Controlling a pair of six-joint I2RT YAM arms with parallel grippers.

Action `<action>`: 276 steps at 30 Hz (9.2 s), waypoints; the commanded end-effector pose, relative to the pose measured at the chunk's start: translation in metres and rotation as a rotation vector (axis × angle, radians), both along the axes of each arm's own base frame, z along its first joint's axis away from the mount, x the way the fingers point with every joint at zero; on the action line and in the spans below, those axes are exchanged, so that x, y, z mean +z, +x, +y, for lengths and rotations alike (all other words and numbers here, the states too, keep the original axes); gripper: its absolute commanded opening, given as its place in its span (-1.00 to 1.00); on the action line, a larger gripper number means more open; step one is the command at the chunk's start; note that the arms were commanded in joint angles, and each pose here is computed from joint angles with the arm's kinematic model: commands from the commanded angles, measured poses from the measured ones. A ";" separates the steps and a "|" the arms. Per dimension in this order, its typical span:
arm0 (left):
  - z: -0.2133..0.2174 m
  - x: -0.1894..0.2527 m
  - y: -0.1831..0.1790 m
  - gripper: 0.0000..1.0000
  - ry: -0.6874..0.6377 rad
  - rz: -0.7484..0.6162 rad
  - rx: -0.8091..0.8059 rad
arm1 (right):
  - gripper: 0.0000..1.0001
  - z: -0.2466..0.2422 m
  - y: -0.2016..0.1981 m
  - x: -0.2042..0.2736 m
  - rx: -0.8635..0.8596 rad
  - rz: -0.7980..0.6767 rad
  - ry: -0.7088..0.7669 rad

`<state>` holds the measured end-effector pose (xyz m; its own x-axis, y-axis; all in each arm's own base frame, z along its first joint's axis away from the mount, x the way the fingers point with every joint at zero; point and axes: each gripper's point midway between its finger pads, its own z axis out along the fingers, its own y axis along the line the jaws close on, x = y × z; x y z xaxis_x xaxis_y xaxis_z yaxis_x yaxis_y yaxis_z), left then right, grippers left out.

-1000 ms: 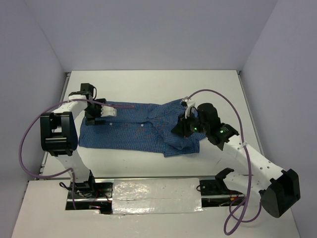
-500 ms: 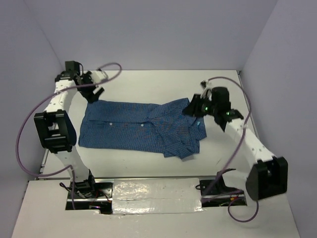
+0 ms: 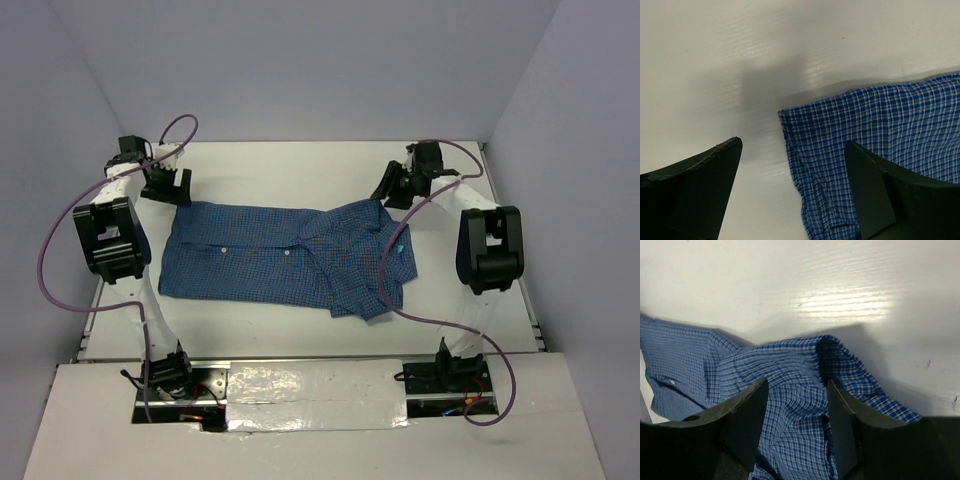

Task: Fold and stack the long sleeve shirts
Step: Fold the shirt

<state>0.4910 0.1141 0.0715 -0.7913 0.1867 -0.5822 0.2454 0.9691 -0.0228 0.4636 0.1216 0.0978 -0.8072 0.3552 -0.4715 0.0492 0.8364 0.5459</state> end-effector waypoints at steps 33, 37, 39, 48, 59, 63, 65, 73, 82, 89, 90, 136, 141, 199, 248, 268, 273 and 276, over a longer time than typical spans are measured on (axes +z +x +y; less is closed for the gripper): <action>0.002 -0.008 -0.004 -1.00 -0.190 -0.099 0.166 | -1.00 -0.028 0.059 -0.007 -0.112 -0.086 0.084; -0.007 -0.013 -0.006 -1.00 -0.164 -0.091 0.128 | -1.00 -0.029 0.062 -0.016 -0.118 -0.064 0.080; -0.009 -0.011 -0.003 -1.00 -0.170 -0.101 0.111 | -1.00 -0.029 0.062 -0.020 -0.116 -0.056 0.077; 0.000 0.020 0.024 0.22 -0.119 -0.155 0.101 | 0.50 -0.052 0.067 0.016 -0.144 -0.078 -0.069; -0.097 0.114 -0.005 0.43 0.120 -0.304 -0.457 | 0.55 0.017 -0.090 0.083 0.205 -0.277 -0.127; -0.133 0.097 -0.056 0.40 0.151 -0.238 -0.708 | 0.57 0.074 -0.153 0.088 0.450 -0.310 -0.092; -0.121 0.085 -0.066 0.38 0.259 -0.204 -0.811 | 0.58 0.078 -0.169 0.091 0.472 -0.320 -0.074; -0.055 0.011 -0.104 0.40 0.544 0.096 -0.925 | 0.75 0.096 -0.211 0.061 0.548 -0.243 -0.050; -0.056 -0.019 -0.098 0.38 0.525 0.066 -0.868 | 0.81 0.102 -0.209 0.024 0.536 -0.166 -0.093; -0.056 -0.040 -0.107 0.36 0.488 0.121 -0.874 | 0.80 0.105 -0.207 0.018 0.542 -0.151 -0.092; -0.056 -0.040 -0.105 0.34 0.495 0.117 -0.868 | 0.78 0.104 -0.206 0.017 0.537 -0.149 -0.094; -0.073 -0.031 -0.099 0.01 0.603 0.015 -1.009 | -1.00 0.097 -0.263 0.094 0.673 -0.269 0.006; -0.076 -0.037 -0.098 0.00 0.622 -0.004 -0.999 | -1.00 0.096 -0.264 0.095 0.665 -0.280 0.008; -0.099 -0.047 -0.079 -0.27 0.634 -0.026 -0.898 | -1.00 0.092 -0.265 0.094 0.657 -0.293 -0.002; -0.059 -0.031 -0.105 -0.56 0.784 0.068 -1.138 | -1.00 0.100 -0.325 0.111 0.920 -0.183 0.148; -0.235 0.128 -0.117 0.99 0.134 -0.345 -1.250 | -1.00 0.104 -0.295 0.102 0.794 -0.220 0.114; -0.325 0.161 -0.210 0.99 -0.297 -0.252 -1.369 | -1.00 0.105 -0.273 0.105 0.712 -0.309 0.086; -0.369 0.163 -0.241 0.99 -0.440 -0.186 -1.326 | -1.00 0.105 -0.269 0.106 0.680 -0.352 0.100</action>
